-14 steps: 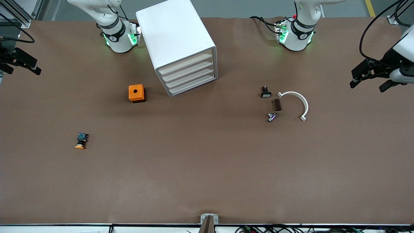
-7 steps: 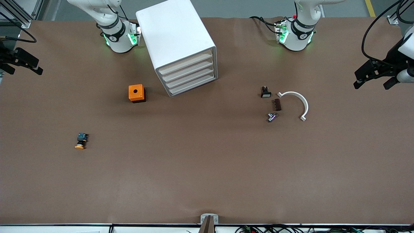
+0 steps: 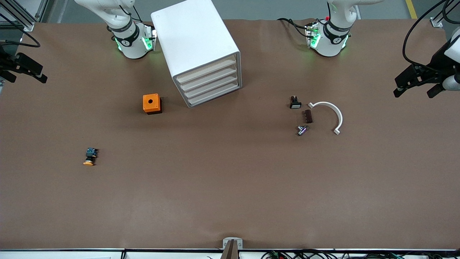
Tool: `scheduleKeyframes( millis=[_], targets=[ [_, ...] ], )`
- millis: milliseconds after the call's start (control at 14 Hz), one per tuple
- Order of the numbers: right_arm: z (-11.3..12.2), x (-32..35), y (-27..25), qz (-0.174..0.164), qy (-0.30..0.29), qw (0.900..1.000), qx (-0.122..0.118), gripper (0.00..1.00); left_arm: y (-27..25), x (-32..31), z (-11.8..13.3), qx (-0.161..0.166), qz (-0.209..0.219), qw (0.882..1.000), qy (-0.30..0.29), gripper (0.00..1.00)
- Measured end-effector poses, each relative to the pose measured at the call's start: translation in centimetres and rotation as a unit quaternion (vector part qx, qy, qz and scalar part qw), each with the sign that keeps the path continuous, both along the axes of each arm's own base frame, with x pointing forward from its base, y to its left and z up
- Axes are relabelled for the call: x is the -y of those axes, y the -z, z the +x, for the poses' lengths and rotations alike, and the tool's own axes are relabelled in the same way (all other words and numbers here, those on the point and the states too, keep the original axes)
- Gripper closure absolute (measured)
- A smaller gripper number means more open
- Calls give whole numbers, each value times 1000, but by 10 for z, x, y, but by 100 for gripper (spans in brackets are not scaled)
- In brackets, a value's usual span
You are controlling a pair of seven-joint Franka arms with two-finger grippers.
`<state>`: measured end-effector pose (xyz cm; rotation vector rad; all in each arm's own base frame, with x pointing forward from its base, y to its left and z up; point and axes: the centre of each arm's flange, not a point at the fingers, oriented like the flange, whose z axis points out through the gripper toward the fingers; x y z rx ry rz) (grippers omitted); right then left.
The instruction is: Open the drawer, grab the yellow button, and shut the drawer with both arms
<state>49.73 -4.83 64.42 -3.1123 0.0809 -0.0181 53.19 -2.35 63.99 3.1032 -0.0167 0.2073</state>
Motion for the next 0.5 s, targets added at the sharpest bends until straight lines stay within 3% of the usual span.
scheduleKeyframes(
  millis=[498],
  targets=[
    [0,0,0,0,-10,1000,-1,0,2,0,-1,-9,-2,1000,-21,0]
  ],
)
